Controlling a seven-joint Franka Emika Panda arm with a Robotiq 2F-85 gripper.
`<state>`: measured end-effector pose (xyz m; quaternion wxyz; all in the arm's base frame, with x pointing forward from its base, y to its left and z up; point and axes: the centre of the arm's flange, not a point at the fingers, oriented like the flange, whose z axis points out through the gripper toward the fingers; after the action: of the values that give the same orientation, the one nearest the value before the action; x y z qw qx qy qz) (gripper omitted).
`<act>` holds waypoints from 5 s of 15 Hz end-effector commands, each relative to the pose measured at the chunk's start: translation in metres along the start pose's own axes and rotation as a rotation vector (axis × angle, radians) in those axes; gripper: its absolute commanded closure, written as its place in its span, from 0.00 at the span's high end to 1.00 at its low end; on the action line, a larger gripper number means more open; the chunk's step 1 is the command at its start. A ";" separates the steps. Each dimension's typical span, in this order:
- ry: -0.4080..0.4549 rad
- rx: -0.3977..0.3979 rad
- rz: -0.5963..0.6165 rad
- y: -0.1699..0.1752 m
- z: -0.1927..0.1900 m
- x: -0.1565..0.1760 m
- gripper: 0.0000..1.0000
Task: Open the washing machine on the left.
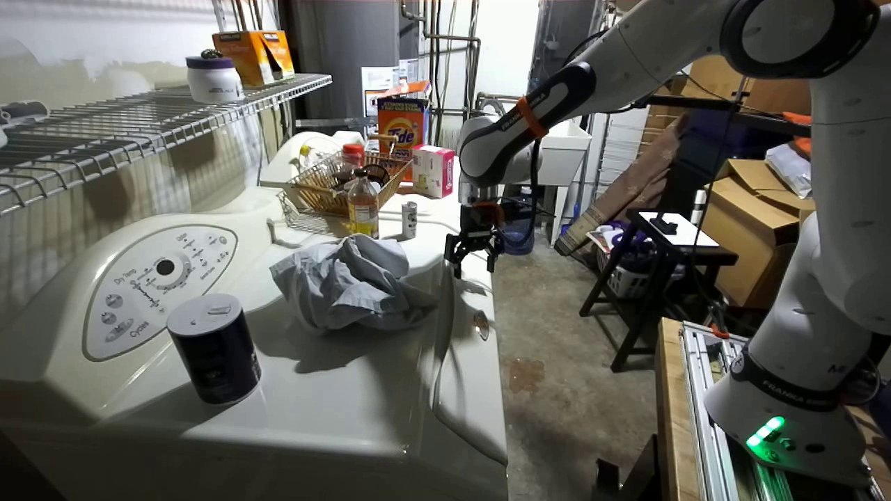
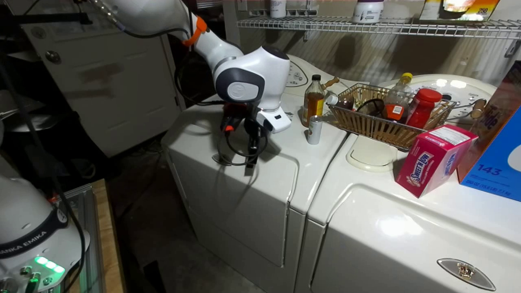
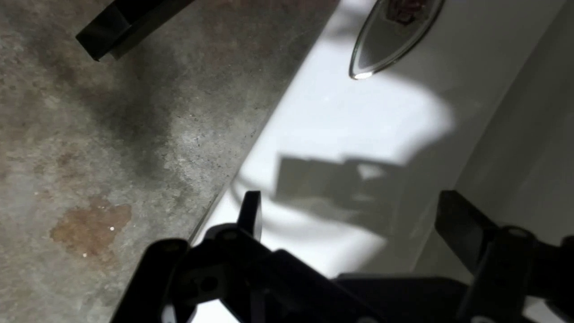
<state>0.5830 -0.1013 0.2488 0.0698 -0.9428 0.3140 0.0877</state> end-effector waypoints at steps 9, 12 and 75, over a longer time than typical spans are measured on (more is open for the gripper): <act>0.025 0.038 -0.013 -0.014 0.006 0.000 1.00; 0.032 0.015 -0.002 -0.015 0.014 0.002 1.00; 0.186 -0.384 0.335 0.086 -0.042 0.016 1.00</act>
<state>0.5530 -0.1987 0.2624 -0.1752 -0.8530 0.4847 0.0820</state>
